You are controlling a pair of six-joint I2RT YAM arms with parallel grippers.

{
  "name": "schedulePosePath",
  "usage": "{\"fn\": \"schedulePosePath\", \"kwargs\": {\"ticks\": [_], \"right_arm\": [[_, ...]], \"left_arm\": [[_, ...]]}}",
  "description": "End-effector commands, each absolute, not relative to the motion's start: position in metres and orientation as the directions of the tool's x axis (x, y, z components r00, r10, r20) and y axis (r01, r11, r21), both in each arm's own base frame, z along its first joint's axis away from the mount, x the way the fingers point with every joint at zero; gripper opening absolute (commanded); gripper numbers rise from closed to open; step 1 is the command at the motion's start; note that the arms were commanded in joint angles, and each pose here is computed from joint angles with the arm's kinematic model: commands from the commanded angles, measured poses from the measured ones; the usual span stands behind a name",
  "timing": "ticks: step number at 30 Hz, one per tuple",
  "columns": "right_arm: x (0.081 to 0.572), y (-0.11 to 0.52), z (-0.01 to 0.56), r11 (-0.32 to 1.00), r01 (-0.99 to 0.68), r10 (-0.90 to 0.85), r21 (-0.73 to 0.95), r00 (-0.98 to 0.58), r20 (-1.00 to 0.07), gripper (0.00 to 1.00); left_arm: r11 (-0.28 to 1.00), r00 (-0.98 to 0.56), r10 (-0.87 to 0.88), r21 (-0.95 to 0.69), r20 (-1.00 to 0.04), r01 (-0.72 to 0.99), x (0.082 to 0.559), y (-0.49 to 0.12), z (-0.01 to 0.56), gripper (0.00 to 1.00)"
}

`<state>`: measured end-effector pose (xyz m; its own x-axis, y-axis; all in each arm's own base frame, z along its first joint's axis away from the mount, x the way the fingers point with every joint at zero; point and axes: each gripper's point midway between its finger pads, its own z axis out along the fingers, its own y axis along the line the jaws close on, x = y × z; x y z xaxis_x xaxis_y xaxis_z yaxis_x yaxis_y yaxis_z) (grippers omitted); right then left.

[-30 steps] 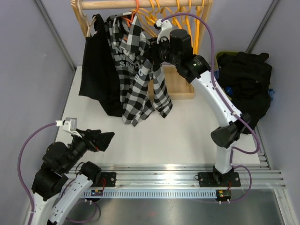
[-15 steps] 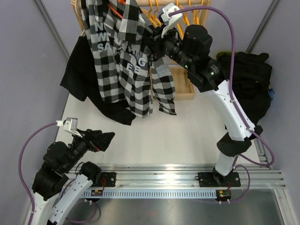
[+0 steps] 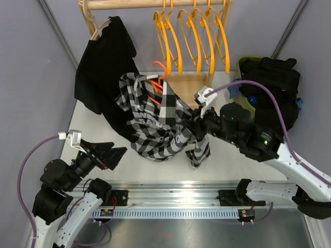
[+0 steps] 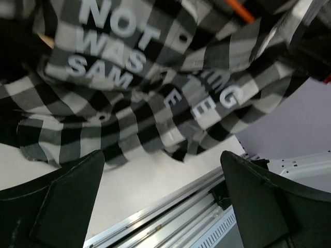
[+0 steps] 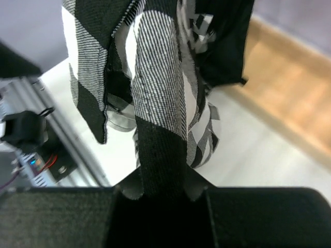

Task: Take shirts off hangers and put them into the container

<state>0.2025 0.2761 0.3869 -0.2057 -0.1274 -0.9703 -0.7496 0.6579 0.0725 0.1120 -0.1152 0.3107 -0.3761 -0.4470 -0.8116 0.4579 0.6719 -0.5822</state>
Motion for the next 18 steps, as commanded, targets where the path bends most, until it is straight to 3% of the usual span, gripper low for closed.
{"fn": "schedulePosePath", "kwargs": {"ticks": [1,8,18], "right_arm": [[0.167,0.262,0.391,0.611,-0.755,0.004,0.239,-0.298,-0.954,0.0],[0.108,0.257,0.344,0.454,-0.798,-0.04,0.397,-0.464,-0.885,0.0],[0.086,0.257,0.304,0.416,-0.781,-0.106,0.466,-0.55,-0.828,0.0]], "left_arm": [[0.589,-0.362,-0.447,-0.574,-0.818,0.569,0.105,-0.132,0.339,0.99],[0.484,-0.388,-0.472,-0.6,-0.792,0.637,0.118,-0.156,0.355,0.99],[0.45,-0.371,-0.348,-0.5,-0.861,0.739,0.151,-0.204,0.383,0.99]]}}
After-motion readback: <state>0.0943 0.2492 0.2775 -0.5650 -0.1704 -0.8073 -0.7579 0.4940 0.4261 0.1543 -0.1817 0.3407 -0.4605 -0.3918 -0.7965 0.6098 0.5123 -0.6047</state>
